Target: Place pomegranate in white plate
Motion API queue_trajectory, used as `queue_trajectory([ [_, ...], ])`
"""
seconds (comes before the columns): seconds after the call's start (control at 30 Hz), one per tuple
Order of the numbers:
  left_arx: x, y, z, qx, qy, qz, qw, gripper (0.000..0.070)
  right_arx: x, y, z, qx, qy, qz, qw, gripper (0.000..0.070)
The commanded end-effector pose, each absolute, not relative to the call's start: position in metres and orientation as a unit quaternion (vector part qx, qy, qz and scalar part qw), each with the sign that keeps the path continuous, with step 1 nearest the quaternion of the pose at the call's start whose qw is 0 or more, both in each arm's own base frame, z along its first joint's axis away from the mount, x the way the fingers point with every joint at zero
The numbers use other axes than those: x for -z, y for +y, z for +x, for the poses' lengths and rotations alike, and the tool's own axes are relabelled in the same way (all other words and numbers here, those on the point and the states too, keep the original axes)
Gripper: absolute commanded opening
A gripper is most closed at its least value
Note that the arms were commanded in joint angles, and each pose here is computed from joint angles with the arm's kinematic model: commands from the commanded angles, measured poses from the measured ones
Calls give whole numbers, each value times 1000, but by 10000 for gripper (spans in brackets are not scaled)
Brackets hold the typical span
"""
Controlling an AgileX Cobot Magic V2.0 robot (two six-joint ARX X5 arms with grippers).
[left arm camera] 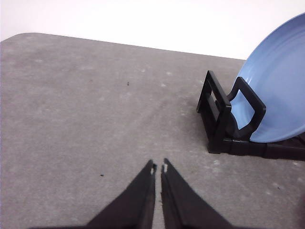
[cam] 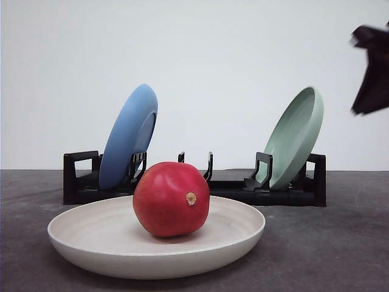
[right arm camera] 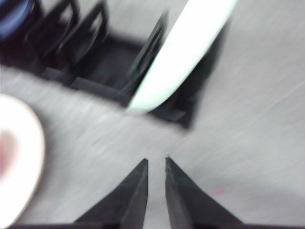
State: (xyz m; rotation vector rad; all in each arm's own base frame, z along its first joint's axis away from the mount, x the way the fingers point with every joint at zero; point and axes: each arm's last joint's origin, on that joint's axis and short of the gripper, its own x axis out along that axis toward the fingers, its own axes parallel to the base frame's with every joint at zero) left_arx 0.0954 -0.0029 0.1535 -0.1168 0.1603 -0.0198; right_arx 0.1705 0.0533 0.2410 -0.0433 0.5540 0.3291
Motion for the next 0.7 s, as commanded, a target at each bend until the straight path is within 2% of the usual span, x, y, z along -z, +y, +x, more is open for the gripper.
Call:
queue_trajectory([
  [0.0,-152,-3,96,9,77,-56,995,0,-236,46,163,-142,264,-37,953,62],
  [0.23,-152,-3,96,9,77,-56,995,0,-206,19,128,-63,190,-21,980,62],
  [0.67,-152,-3,96,9,77,-56,995,0,-170,0,97,11,79,-2,997,62],
])
